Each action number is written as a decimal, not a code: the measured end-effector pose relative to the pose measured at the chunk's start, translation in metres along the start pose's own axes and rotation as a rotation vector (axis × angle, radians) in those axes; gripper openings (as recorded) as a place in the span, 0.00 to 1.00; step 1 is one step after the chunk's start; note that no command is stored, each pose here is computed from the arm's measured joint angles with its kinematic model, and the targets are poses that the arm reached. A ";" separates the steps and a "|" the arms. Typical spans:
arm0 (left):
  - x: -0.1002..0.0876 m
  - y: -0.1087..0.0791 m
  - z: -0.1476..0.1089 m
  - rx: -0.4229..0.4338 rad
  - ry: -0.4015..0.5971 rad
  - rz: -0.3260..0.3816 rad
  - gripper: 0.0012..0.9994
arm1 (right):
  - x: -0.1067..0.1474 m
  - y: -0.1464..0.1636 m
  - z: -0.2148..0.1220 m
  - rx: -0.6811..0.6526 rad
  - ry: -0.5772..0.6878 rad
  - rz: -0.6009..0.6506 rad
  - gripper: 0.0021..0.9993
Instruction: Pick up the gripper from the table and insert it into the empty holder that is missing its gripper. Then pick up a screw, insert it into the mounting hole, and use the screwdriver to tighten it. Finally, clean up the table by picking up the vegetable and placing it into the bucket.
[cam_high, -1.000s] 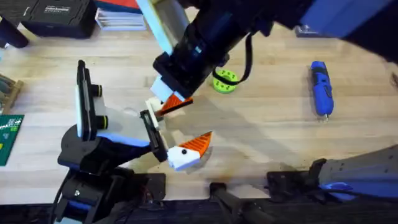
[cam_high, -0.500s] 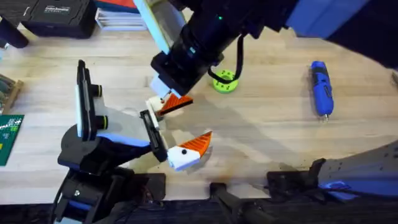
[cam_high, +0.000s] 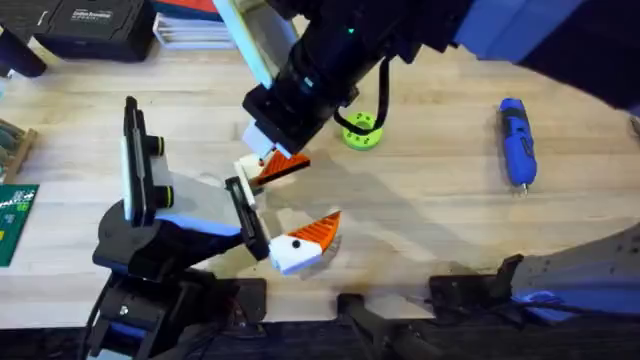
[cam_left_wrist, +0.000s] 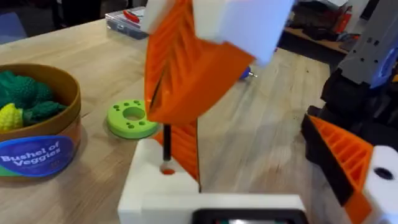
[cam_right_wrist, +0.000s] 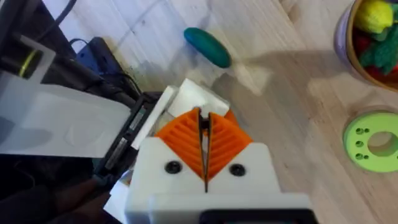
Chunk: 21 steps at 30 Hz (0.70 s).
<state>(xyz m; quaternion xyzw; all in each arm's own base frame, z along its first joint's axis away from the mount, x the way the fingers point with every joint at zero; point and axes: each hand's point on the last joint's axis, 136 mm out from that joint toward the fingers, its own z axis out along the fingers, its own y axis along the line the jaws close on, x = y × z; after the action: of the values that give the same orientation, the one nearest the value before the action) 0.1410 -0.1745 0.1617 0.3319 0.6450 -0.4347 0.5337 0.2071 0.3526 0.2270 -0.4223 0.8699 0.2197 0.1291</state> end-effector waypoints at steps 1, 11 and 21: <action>0.000 0.000 0.000 0.000 0.000 0.000 0.99 | 0.000 0.000 0.000 0.000 0.000 0.000 0.00; 0.000 0.000 0.000 0.000 0.001 -0.004 0.99 | 0.003 -0.004 0.016 0.002 0.042 0.011 0.00; 0.001 0.000 0.000 0.000 0.002 -0.015 0.99 | 0.002 -0.003 0.018 -0.001 0.041 0.008 0.00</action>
<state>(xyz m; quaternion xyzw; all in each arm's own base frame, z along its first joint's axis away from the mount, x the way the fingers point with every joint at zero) 0.1410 -0.1745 0.1612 0.3277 0.6479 -0.4383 0.5298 0.2090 0.3589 0.2099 -0.4235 0.8739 0.2120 0.1100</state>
